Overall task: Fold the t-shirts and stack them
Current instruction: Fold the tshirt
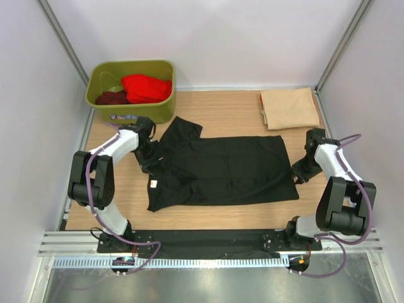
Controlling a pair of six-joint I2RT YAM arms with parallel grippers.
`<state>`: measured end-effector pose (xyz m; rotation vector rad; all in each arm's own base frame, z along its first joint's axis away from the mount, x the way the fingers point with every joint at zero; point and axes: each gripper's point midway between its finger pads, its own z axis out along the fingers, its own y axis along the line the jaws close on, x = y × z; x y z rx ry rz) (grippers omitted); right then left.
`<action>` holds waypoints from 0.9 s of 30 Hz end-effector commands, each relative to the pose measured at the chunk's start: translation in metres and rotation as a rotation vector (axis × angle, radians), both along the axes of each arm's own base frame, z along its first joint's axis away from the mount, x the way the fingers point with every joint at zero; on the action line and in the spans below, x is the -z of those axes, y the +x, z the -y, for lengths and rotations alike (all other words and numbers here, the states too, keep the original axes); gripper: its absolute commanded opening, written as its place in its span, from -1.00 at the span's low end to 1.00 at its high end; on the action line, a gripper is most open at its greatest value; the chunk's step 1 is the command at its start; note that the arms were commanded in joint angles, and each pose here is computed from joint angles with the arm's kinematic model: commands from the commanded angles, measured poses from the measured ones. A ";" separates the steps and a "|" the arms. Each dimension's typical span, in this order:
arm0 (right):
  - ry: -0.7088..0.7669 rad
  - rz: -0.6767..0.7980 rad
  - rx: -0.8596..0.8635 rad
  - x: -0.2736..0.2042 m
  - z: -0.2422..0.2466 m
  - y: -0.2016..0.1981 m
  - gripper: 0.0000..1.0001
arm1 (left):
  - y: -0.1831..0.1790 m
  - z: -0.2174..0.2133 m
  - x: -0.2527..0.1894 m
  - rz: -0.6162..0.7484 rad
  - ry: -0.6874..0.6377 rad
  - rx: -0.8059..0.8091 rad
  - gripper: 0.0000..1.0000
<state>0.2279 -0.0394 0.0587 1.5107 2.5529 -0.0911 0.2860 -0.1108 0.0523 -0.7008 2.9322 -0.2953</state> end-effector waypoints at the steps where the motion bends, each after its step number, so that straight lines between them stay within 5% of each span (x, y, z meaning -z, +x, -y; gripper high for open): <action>1: 0.014 -0.019 0.061 0.007 -0.004 -0.012 -0.35 | 0.008 0.002 0.012 -0.006 -0.006 0.038 0.21; 14: -0.145 -0.149 0.080 0.046 0.017 -0.062 -0.44 | 0.000 -0.017 0.060 -0.118 0.078 0.028 0.20; 18: -0.147 -0.081 0.107 0.044 0.013 -0.069 -0.21 | -0.002 -0.022 0.066 -0.133 0.080 -0.001 0.20; 27: -0.188 -0.103 0.179 0.051 0.017 -0.085 -0.13 | -0.003 -0.022 0.068 -0.149 0.080 -0.011 0.20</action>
